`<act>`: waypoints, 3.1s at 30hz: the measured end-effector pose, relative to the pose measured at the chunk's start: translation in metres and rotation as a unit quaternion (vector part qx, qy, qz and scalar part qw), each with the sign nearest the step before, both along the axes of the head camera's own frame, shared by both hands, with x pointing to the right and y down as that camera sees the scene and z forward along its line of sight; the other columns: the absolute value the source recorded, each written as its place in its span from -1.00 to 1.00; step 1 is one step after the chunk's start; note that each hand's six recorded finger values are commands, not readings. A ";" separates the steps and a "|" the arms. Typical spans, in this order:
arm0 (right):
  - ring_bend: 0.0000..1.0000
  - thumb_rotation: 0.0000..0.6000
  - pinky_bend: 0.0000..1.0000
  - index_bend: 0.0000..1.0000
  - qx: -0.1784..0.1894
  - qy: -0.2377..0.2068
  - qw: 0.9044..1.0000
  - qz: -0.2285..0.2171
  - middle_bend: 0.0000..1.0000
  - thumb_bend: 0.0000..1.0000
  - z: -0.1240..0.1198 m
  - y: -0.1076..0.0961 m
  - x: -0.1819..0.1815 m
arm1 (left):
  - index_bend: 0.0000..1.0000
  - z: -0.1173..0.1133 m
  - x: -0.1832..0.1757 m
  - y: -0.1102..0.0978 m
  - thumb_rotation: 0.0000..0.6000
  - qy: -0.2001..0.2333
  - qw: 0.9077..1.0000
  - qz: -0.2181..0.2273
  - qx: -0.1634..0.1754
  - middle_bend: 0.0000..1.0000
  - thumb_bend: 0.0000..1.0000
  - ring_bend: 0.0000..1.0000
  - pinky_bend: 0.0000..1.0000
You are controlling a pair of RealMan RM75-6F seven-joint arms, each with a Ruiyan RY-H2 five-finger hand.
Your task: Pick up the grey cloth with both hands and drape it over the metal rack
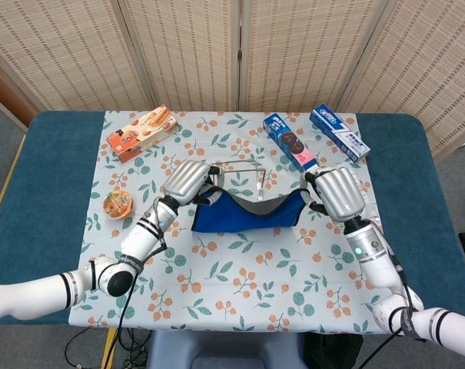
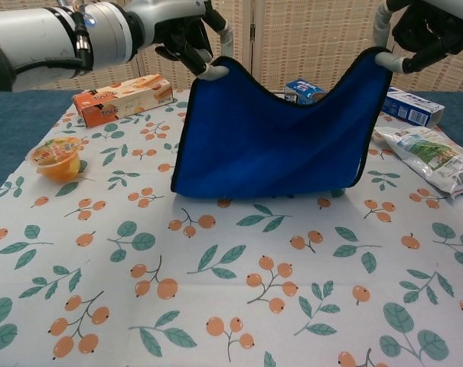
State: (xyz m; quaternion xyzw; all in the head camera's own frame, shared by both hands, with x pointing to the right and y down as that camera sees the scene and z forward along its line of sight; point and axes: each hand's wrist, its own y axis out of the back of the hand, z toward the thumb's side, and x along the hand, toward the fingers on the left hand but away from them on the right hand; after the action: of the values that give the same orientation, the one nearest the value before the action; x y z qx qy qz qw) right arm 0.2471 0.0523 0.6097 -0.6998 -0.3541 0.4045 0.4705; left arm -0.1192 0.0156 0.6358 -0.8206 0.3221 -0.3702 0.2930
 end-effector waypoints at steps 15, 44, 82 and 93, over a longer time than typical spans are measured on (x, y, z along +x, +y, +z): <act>0.56 1.00 0.75 0.28 -0.006 0.014 1.000 0.023 0.71 0.00 0.015 -0.039 -0.012 | 0.21 0.010 -0.001 -0.044 1.00 -0.035 0.998 -0.052 0.007 1.00 -0.21 0.96 1.00; 0.56 1.00 0.75 0.28 -0.013 0.008 0.999 0.034 0.71 0.00 0.031 -0.089 -0.052 | 0.22 0.019 -0.025 -0.094 1.00 -0.071 0.990 -0.121 0.013 1.00 -0.21 0.96 1.00; 0.56 1.00 0.75 0.28 -0.035 0.041 0.996 0.075 0.69 -0.04 0.060 -0.123 -0.095 | 0.17 0.044 -0.044 -0.109 1.00 -0.138 0.979 -0.150 0.012 1.00 -0.21 0.93 1.00; 0.55 1.00 0.75 0.28 -0.043 0.058 0.994 0.087 0.67 -0.06 0.069 -0.127 -0.104 | 0.06 0.046 -0.054 -0.116 1.00 -0.152 0.973 -0.176 0.014 1.00 -0.21 0.90 1.00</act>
State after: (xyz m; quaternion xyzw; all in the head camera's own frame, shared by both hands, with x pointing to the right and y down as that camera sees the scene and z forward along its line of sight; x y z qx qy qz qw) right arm 0.1434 -0.0747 0.6786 -0.6611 -0.3681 0.4991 0.4223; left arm -0.1736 -0.1006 0.6817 -0.6814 0.4181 -0.5313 0.2803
